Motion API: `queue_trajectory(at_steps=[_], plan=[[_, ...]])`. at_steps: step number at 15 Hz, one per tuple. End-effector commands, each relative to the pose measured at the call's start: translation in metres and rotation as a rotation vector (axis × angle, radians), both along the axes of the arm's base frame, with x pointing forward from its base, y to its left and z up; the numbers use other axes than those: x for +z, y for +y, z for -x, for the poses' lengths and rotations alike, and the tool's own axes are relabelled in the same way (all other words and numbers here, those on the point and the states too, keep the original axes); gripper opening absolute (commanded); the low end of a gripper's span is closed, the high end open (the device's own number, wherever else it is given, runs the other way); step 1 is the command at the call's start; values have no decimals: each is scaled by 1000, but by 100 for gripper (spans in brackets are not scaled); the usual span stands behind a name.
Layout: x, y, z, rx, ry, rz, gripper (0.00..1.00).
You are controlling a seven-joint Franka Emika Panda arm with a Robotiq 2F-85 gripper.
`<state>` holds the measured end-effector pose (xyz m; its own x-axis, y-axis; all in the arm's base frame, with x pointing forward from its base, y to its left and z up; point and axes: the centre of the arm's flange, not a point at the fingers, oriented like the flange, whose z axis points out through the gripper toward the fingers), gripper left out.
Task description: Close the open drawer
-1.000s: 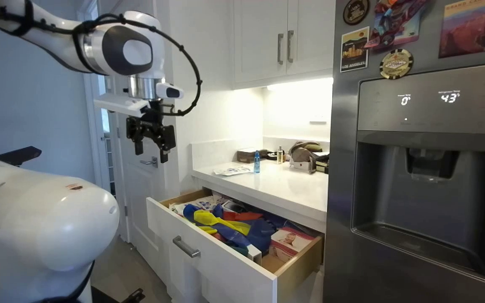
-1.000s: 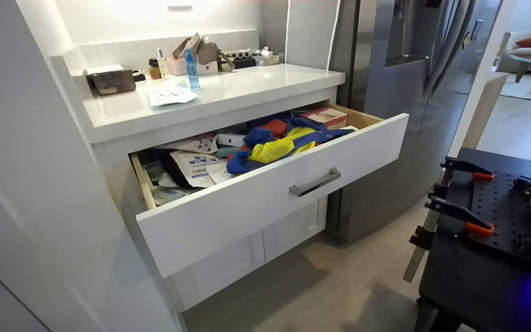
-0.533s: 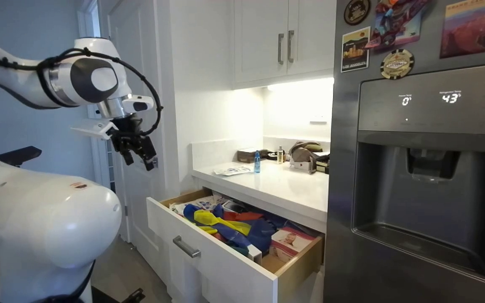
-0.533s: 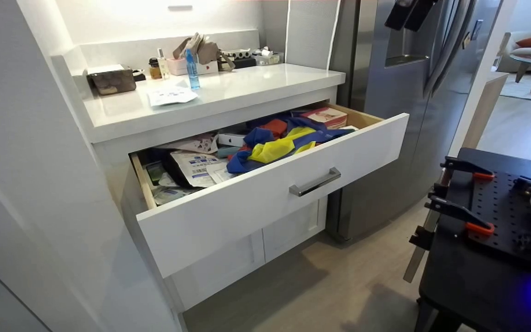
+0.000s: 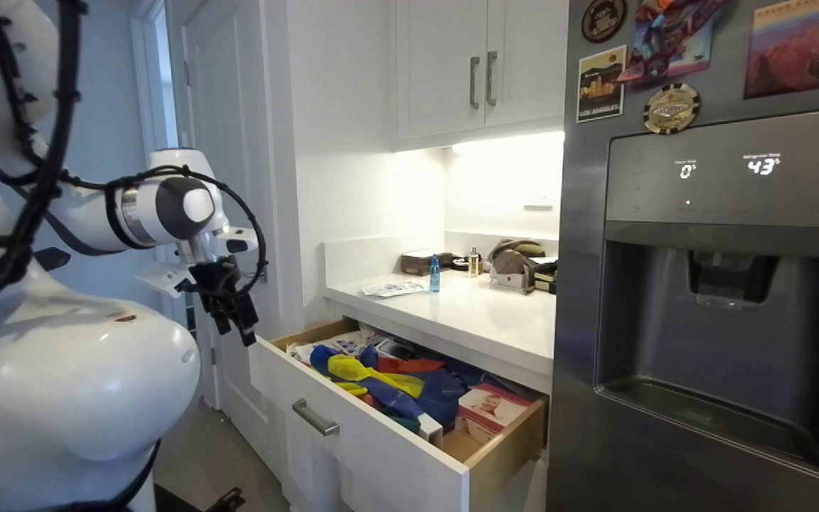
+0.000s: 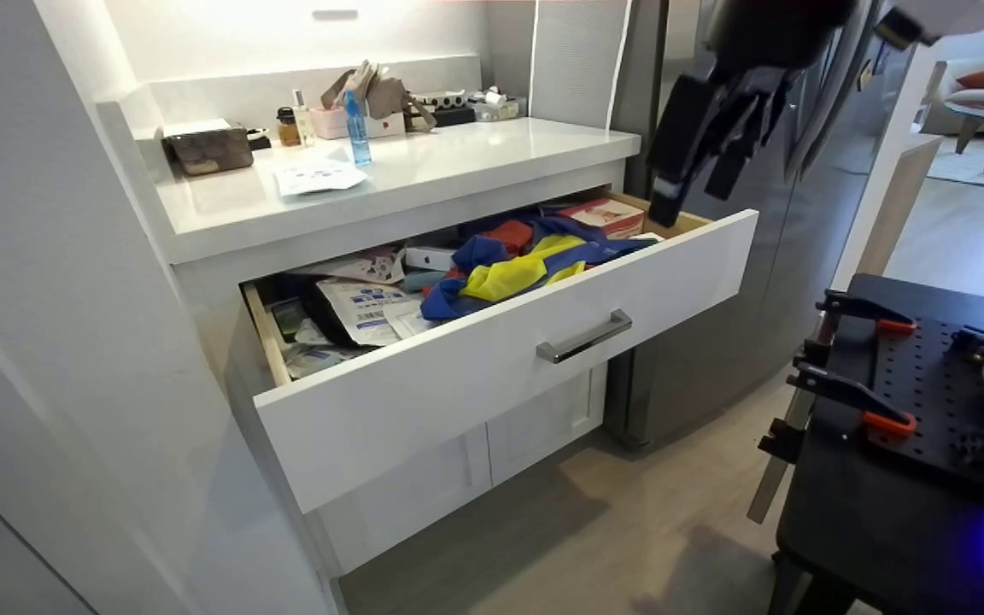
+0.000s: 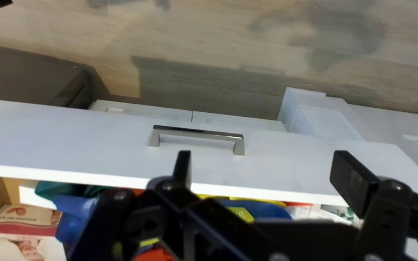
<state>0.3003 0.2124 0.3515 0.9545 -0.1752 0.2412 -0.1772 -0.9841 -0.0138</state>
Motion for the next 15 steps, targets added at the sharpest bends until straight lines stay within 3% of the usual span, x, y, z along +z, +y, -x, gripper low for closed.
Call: queue_trajectory(at_steps=[1, 3, 7, 11, 15], plan=[[-74, -10, -25, -60, 78, -7, 73], [-95, -13, -33, -75, 113, -15, 62], [-118, -14, -37, -71, 147, -35, 31], [-116, -8, -37, -41, 105, -51, 3], [-120, 0, -34, 36, 10, -18, 1]])
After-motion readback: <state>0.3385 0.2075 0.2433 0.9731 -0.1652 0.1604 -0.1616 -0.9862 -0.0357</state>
